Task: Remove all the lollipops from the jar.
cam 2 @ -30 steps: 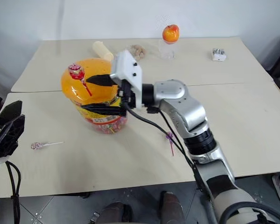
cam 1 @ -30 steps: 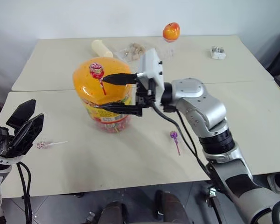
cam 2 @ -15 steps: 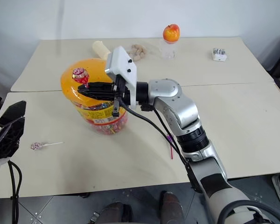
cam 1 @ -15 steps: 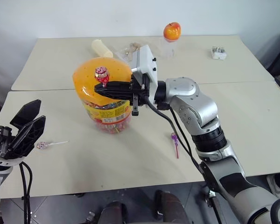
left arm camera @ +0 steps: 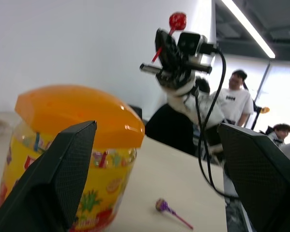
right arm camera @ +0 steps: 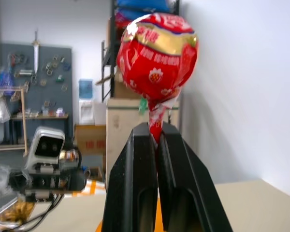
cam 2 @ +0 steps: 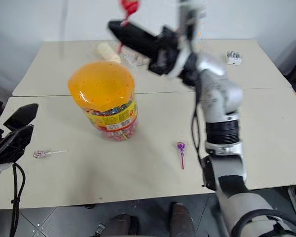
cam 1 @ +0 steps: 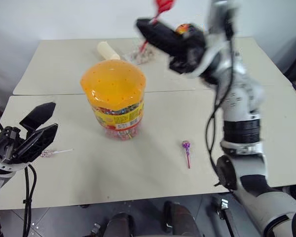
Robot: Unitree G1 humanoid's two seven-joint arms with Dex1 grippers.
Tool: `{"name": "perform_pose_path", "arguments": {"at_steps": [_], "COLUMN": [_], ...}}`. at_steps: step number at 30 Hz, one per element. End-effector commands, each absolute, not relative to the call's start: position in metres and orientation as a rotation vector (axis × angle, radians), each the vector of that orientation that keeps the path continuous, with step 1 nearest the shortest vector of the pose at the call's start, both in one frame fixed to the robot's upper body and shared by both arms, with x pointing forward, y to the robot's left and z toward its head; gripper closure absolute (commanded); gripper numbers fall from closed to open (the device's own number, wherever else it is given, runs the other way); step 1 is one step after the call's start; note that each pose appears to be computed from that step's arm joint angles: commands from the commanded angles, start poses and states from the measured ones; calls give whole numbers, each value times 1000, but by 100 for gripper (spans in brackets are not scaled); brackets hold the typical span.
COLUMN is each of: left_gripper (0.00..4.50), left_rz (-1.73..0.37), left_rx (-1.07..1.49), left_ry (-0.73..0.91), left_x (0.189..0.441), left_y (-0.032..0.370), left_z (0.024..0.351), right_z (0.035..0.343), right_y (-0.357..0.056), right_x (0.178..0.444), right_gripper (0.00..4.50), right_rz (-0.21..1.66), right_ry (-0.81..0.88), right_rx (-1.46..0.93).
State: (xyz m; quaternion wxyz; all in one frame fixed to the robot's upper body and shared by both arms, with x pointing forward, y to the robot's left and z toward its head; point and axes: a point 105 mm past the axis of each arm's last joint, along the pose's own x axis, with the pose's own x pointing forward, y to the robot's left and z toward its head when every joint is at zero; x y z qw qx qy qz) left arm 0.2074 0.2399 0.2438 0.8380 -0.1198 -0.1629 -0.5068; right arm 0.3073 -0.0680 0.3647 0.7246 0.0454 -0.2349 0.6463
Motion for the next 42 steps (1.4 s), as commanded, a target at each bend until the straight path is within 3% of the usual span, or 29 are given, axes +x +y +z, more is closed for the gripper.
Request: {"name": "perform_pose_path", "arguments": {"at_steps": [1, 5, 8, 10, 13, 16, 19, 24, 29, 31, 34, 37, 40, 42], "left_gripper": [23, 23, 23, 23, 23, 23, 23, 23, 23, 23, 23, 23, 23, 23], "left_rz": [-1116, -1201, -1230, -1239, -1251, -1235, -1213, -1129, -946, -856, -722, -678, -667, -652], "left_rx": [-169, -19, -2, 20, 62, 125, 175, 238, 311, 360, 442, 449, 457, 443], "left_ry": [-294, -162, -156, -160, -135, -81, -70, -53, -49, -38, -34, -48, -35, -26], "left_x": [201, 203, 205, 210, 215, 220, 224, 234, 250, 255, 257, 253, 244, 239], "left_y": [234, 221, 216, 214, 213, 214, 218, 224, 241, 252, 271, 276, 276, 278], "left_z": [240, 217, 212, 210, 206, 201, 199, 192, 187, 183, 182, 183, 175, 169], "right_z": [342, 254, 217, 174, 137, 128, 129, 138, 188, 212, 239, 242, 209, 192], "right_y": [-104, -183, -225, -274, -307, -311, -313, -310, -290, -281, -244, -189, -151, -139], "right_x": [309, 331, 333, 332, 323, 319, 317, 308, 300, 299, 294, 283, 270, 268], "right_gripper": [447, 447, 447, 447, 447, 447, 378, 213, 49, 2, 2, 2, 2, 2], "right_rz": [1306, 981, 838, 673, 601, 620, 626, 703, 810, 837, 972, 1180, 1363, 1390], "right_ry": [-373, 41, 204, 395, 544, 559, 526, 413, -25, -162, -274, -326, -287, -269], "right_rx": [-25, -363, -451, -560, -619, -617, -593, -544, -458, -436, -406, -393, -421, -382]}}
